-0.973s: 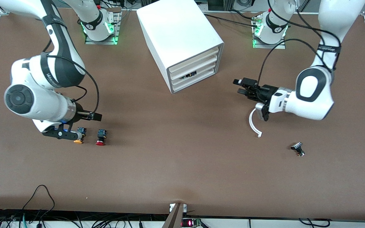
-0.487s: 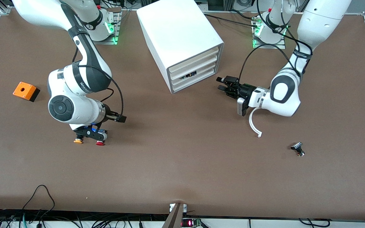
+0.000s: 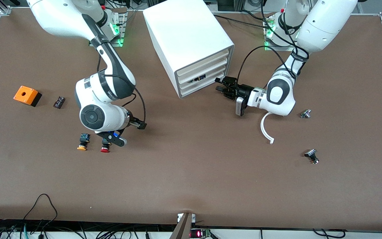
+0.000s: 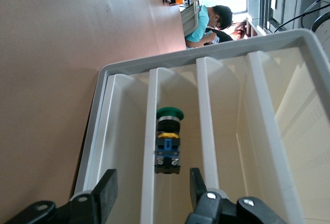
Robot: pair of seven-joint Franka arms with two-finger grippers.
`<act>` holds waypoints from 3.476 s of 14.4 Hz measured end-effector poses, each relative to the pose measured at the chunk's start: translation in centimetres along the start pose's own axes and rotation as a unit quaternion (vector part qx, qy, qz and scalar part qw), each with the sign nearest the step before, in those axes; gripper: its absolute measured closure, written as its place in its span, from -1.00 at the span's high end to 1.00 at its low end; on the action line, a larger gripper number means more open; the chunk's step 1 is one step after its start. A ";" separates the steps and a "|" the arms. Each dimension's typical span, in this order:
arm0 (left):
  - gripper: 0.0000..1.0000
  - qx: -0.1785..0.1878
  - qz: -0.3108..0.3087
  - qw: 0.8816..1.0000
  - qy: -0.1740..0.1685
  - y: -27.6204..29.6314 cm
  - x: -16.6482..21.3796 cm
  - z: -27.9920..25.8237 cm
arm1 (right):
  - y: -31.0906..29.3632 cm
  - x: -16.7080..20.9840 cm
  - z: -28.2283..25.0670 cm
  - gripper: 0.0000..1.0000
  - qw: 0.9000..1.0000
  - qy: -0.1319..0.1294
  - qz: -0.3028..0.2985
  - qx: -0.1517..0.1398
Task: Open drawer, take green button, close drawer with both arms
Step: 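Grasp the drawer handle with the left gripper, then pull the drawer open with the left gripper while the right gripper approaches, then reach into the open drawer and grasp the green button with the right gripper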
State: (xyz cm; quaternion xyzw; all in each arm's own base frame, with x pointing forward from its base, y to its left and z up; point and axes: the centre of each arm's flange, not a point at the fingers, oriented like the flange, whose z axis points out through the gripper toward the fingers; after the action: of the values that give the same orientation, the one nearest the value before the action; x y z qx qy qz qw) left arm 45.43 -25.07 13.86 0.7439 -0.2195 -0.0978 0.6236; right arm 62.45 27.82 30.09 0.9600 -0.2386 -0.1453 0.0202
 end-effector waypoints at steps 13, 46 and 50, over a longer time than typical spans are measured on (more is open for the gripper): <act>0.06 -0.039 -0.025 0.999 -0.011 -1.8 -3.0 4.8 | -5.5 -4.5 -1.3 0.99 0.997 0.039 0.044 0.043; -0.25 0.036 -0.047 0.998 0.036 -2.1 3.9 -7.5 | -20.8 -20.5 -2.5 0.98 0.966 0.037 0.173 0.189; 0.54 0.041 -0.043 0.997 0.048 -2.1 4.2 -10.0 | -22.2 -23.9 0.7 0.98 0.970 0.029 0.175 0.167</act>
State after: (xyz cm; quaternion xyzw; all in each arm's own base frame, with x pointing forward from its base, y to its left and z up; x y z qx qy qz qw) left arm 53.80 -17.82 14.39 0.7815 -0.1605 -0.0796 0.5976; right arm 52.16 58.59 33.43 0.8968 -0.4232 -0.0695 -0.1088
